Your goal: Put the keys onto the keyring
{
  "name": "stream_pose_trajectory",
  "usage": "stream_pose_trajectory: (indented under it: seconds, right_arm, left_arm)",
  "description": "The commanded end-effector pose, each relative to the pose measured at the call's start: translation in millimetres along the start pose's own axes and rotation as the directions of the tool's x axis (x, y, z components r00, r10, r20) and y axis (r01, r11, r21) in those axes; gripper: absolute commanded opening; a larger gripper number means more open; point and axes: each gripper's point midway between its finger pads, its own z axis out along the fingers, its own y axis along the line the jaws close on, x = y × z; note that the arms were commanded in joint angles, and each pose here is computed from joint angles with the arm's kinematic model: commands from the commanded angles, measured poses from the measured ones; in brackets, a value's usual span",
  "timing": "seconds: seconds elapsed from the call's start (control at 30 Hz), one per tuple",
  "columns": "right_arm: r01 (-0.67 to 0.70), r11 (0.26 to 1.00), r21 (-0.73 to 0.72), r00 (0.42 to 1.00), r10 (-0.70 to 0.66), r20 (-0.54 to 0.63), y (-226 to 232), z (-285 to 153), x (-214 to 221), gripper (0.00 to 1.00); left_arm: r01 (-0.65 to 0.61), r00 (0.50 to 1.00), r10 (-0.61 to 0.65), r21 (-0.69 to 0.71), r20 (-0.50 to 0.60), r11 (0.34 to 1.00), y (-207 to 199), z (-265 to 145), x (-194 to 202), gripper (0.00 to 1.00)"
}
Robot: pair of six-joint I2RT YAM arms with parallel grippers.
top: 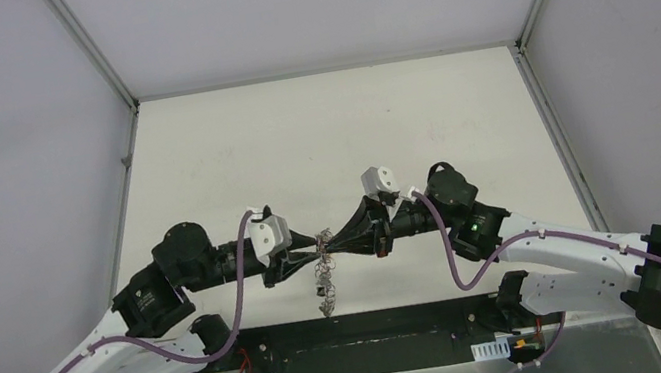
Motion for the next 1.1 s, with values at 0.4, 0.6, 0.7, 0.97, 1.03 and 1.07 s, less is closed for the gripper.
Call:
stream_pose_trajectory:
  seconds: [0.4, 0.6, 0.7, 0.97, 1.03, 1.07]
  right_arm:
    - [0.069, 0.997, -0.028, 0.995, -0.067, 0.072, 9.2, -0.8, -23.6, 0.00]
    - [0.070, 0.997, -0.022, 0.995, -0.068, 0.070, 8.7, -2.0, -22.9, 0.00]
    - [0.068, 0.997, -0.023, 0.995, -0.066, 0.069, 9.1, -2.3, -22.4, 0.00]
    - [0.073, 0.997, -0.034, 0.995, -0.070, 0.071, 11.0, -2.2, -23.8, 0.00]
    - [0.072, 0.997, -0.036, 0.995, -0.070, 0.071, 11.4, -2.2, -24.0, 0.00]
    - [0.073, 0.997, -0.036, 0.995, -0.071, 0.072, 11.5, -2.2, -24.4, 0.00]
  left_arm:
    - [0.009, 0.999, -0.013, 0.064, 0.051, 0.998, -8.2, 12.4, -13.4, 0.20]
    - [0.015, 1.000, -0.016, 0.050, 0.024, 0.999, -5.7, 11.8, -7.3, 0.08]
    - [0.019, 1.000, -0.019, 0.032, 0.016, 0.999, -3.8, 8.3, -6.7, 0.20]
    - [0.024, 1.000, -0.024, 0.040, -0.009, 0.999, -5.7, 7.7, -0.7, 0.24]
    - [0.029, 0.999, -0.028, 0.056, -0.017, 0.998, -7.5, 10.3, 0.5, 0.25]
    - [0.033, 0.999, -0.032, 0.065, -0.021, 0.997, -8.7, 11.8, 0.7, 0.25]
